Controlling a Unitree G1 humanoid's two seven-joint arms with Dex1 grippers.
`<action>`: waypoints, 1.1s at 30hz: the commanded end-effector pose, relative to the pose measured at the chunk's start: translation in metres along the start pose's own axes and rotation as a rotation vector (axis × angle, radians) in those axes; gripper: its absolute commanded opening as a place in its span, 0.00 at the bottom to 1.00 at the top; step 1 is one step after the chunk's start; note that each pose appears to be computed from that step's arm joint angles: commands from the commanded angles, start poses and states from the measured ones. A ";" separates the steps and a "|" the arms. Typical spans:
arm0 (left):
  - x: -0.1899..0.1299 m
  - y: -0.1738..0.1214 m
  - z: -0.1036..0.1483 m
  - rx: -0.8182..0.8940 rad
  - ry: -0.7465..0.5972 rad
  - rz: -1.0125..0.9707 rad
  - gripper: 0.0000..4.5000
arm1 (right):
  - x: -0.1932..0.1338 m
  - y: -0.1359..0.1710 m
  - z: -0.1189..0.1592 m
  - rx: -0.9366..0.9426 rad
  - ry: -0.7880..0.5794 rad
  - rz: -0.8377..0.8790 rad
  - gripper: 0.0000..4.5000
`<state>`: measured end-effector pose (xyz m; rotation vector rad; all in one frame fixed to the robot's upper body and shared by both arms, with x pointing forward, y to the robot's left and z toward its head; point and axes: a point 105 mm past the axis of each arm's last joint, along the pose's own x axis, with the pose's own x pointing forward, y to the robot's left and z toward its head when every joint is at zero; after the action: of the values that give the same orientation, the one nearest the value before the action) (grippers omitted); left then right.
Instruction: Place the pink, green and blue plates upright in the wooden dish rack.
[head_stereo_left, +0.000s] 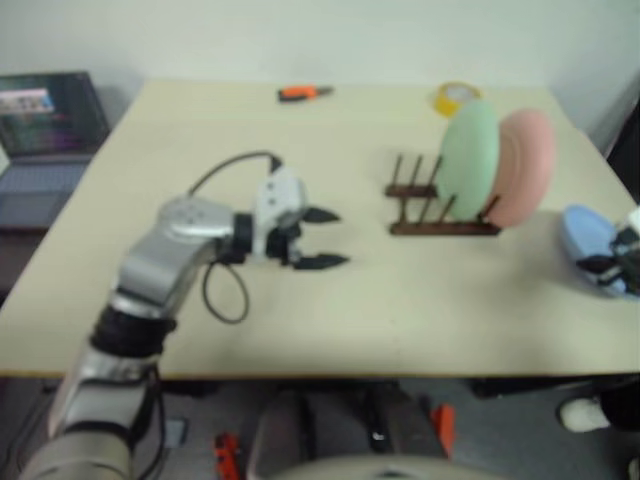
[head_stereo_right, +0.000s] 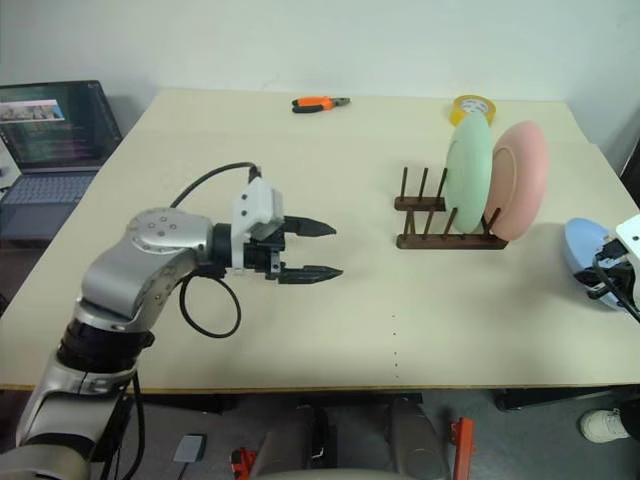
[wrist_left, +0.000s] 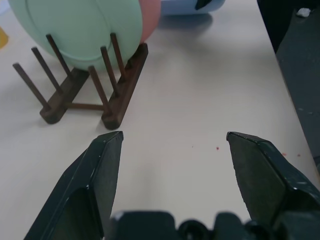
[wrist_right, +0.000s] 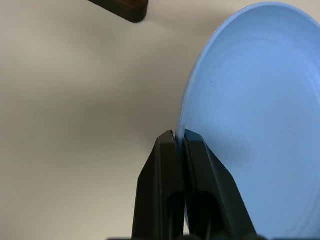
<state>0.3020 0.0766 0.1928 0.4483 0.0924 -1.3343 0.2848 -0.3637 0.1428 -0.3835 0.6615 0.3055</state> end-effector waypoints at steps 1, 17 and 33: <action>-0.001 0.000 0.021 0.064 -0.053 -0.014 0.81 | -0.013 -0.009 0.012 -0.014 -0.044 -0.058 0.01; 0.002 0.005 0.029 0.094 -0.090 -0.028 0.81 | -0.057 -0.024 0.064 -0.024 -0.250 -0.170 0.01; -0.007 0.019 0.029 0.085 -0.113 0.039 0.81 | -0.151 0.025 0.209 -0.189 -0.875 -0.054 0.01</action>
<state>0.3134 0.0749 0.2140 0.4269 -0.0080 -1.3386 0.2824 -0.2869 0.3638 -0.3734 -0.1418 0.4119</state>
